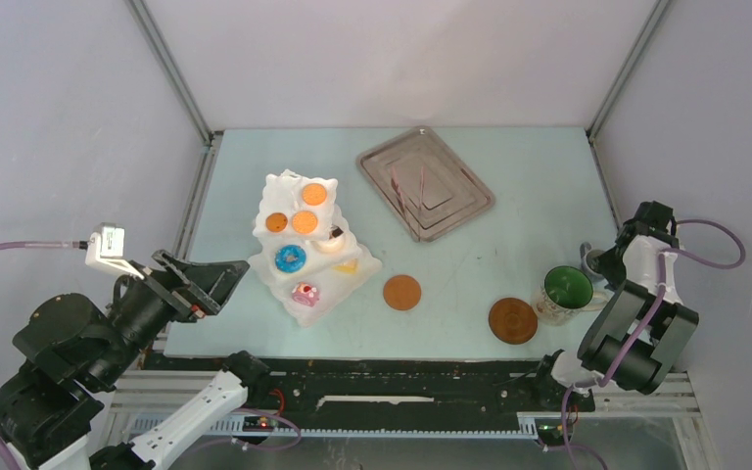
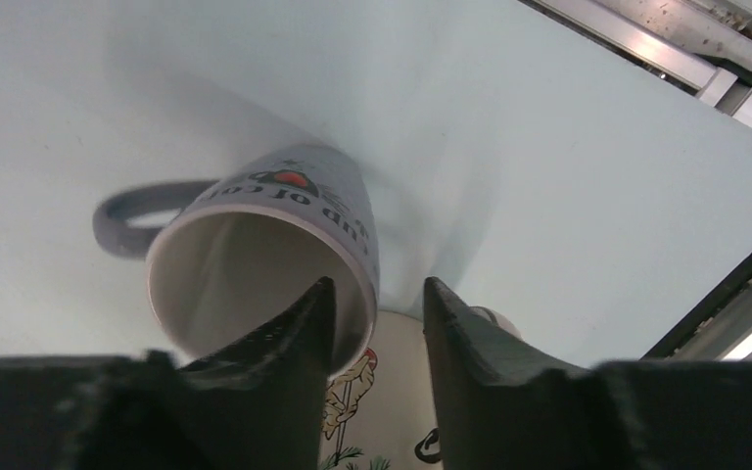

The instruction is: Serve the afternoon tea

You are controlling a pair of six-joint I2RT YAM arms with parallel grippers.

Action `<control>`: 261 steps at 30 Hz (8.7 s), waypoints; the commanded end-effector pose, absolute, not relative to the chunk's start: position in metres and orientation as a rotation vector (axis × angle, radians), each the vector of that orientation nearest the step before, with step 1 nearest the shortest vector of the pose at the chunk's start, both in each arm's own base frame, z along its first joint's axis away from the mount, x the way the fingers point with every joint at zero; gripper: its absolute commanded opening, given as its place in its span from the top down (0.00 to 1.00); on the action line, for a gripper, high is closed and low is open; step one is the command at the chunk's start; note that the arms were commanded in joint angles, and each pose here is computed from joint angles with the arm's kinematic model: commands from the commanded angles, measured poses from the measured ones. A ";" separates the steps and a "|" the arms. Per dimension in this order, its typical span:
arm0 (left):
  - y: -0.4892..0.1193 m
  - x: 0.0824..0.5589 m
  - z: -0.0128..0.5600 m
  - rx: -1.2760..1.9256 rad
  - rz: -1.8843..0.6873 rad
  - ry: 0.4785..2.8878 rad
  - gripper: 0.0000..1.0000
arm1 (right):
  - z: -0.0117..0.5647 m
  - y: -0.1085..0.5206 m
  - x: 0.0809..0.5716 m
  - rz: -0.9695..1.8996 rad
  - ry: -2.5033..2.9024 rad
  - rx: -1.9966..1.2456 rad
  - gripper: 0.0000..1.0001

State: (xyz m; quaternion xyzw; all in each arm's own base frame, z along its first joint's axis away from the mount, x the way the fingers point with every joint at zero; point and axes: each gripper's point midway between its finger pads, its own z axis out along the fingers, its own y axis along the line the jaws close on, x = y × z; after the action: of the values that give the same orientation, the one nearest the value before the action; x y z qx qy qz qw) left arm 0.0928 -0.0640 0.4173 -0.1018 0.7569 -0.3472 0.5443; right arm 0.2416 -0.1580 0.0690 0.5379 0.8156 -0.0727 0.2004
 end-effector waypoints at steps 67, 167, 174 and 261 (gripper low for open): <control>-0.082 0.111 0.392 -0.324 -0.870 1.860 0.02 | 0.100 0.276 0.263 0.065 2.802 -0.380 1.00; -0.092 0.110 0.395 -0.213 -0.846 1.934 0.01 | 0.012 0.141 0.255 -0.060 2.752 0.416 0.83; -0.089 0.109 0.395 -0.220 -0.837 1.929 0.01 | 0.026 0.168 0.273 0.003 2.757 0.320 0.83; -0.087 0.140 0.383 0.082 -0.531 2.006 0.00 | 0.074 -0.082 0.229 0.274 2.227 2.002 1.00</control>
State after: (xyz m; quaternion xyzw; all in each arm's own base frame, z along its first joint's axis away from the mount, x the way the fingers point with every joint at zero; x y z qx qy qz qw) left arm 0.1335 -0.0883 0.3772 0.0493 0.8432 -0.2198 0.4881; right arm 0.2035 -0.0974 0.0420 0.7161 0.6947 0.0480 0.0484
